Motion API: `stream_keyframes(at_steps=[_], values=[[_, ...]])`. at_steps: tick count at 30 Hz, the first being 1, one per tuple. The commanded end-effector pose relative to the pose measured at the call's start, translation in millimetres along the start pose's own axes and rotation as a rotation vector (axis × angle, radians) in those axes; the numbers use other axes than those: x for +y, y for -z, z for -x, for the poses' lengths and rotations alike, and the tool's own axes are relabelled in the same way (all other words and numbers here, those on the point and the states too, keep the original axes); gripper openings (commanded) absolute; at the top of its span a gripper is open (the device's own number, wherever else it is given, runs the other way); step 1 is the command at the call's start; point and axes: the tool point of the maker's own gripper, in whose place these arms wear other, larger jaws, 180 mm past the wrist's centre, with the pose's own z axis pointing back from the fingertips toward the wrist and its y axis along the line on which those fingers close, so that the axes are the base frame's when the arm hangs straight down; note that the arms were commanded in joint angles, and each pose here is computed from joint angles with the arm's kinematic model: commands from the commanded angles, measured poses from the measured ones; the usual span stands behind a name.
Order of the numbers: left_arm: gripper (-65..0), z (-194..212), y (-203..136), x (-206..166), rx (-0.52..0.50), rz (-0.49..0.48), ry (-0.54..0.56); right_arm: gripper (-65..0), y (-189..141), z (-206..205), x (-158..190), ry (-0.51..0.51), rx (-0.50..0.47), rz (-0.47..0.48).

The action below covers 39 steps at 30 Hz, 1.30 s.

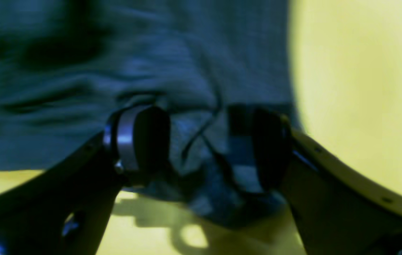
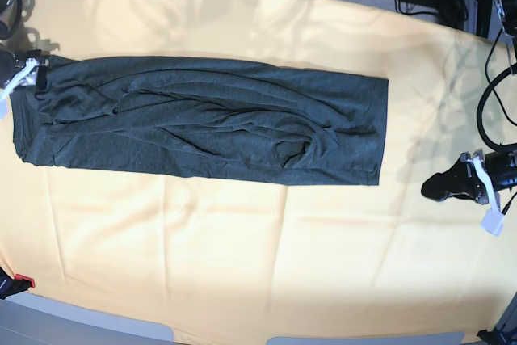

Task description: Fold the T-shirt properly

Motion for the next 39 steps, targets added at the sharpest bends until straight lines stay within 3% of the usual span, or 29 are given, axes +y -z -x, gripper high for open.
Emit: stream_keyframes(at_steps=[1, 6, 8, 11, 15, 21, 26, 33, 39], values=[[-62.6, -22, -12, -2, -0.052, -0.005, 0.042, -21.3, -11, -17, -9, -0.013, -0.048, 0.009], [-32.1, -21, -11, -2, -0.050, -0.005, 0.040, -21.3, -40, -45, -12, 0.035, -0.200, -0.054], [-26.2, -13, -11, 4, -0.020, -0.035, 0.024, -21.3, -57, -58, -21, 0.055, -0.278, -0.044], [-26.0, 9, -9, 17, 0.032, -0.102, -0.032, -21.3, -76, -63, -39, 0.093, -0.337, -0.004], [-26.0, 41, -4, 35, 0.079, -0.199, -0.133, -21.3, -83, -61, -48, 0.109, -0.343, 0.023], [-26.0, 84, 24, 28, 0.119, -0.187, -0.229, -21.3, -83, -61, -47, 0.110, -0.343, 0.022], [-26.0, 114, 50, 27, 0.147, -0.231, -0.313, -21.3, -83, -61, -47, 0.107, -0.344, 0.020], [-26.0, 128, 71, -5, 0.166, -0.088, -0.343, -21.3, -83, -61, -47, 0.107, -0.343, 0.021], [-26.0, 137, 71, -16, 0.171, -0.032, -0.368, -21.3, -83, -61, -47, 0.107, -0.344, 0.021]])
